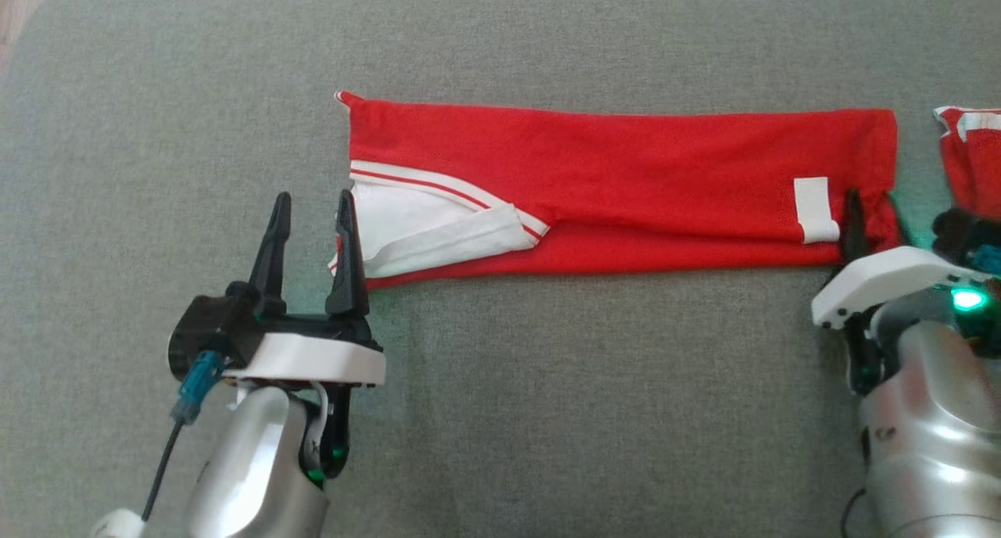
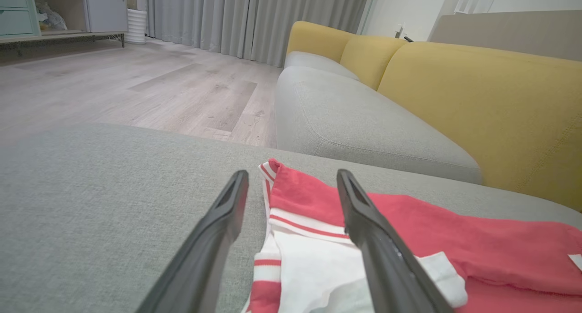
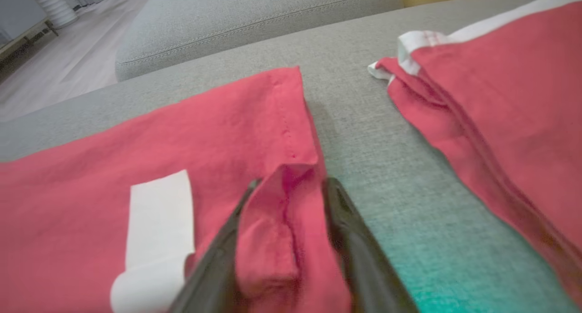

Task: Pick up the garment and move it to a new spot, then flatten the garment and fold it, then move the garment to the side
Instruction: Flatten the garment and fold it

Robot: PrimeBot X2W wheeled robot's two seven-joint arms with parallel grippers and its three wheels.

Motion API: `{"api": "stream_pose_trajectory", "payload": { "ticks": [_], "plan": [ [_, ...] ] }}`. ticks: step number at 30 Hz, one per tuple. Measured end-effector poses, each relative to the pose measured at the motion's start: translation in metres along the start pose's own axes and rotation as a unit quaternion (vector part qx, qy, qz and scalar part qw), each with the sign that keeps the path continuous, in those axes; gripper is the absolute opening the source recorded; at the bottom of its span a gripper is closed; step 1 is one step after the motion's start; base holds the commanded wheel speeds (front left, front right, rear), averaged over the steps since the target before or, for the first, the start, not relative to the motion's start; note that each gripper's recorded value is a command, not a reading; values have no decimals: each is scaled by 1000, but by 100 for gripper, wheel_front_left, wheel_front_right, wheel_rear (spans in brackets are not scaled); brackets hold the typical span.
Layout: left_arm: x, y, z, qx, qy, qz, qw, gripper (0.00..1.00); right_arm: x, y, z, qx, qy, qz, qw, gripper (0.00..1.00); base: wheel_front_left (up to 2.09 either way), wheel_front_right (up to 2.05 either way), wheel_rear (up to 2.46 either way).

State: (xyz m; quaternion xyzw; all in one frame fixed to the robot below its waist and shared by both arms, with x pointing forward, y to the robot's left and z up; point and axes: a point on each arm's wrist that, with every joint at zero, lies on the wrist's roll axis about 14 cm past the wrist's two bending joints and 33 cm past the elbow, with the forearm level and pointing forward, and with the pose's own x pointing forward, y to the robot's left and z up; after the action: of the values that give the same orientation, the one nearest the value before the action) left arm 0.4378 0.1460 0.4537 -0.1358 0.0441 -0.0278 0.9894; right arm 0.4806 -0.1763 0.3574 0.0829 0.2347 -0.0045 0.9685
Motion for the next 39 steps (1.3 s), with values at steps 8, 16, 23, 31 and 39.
{"api": "stream_pose_trajectory", "payload": {
  "ticks": [8,16,23,31,39],
  "plan": [
    [2,-7,14,0,-19,-7,1000,100,-15,-10,14,-14,-37,-16,999,0,0,0,0],
    [0,-23,25,-3,-34,-28,999,100,-39,-75,78,-52,-112,-85,989,0,0,0,0],
    [-7,-21,27,-2,-34,-24,999,100,-41,-32,118,-49,-164,-32,985,0,0,0,0],
    [-23,-17,39,-5,-50,-15,999,100,-54,50,137,-43,-184,73,979,0,0,0,0],
    [-40,-5,45,0,-58,2,998,100,-65,152,106,-21,-137,221,965,0,0,0,0]
  ]
}}
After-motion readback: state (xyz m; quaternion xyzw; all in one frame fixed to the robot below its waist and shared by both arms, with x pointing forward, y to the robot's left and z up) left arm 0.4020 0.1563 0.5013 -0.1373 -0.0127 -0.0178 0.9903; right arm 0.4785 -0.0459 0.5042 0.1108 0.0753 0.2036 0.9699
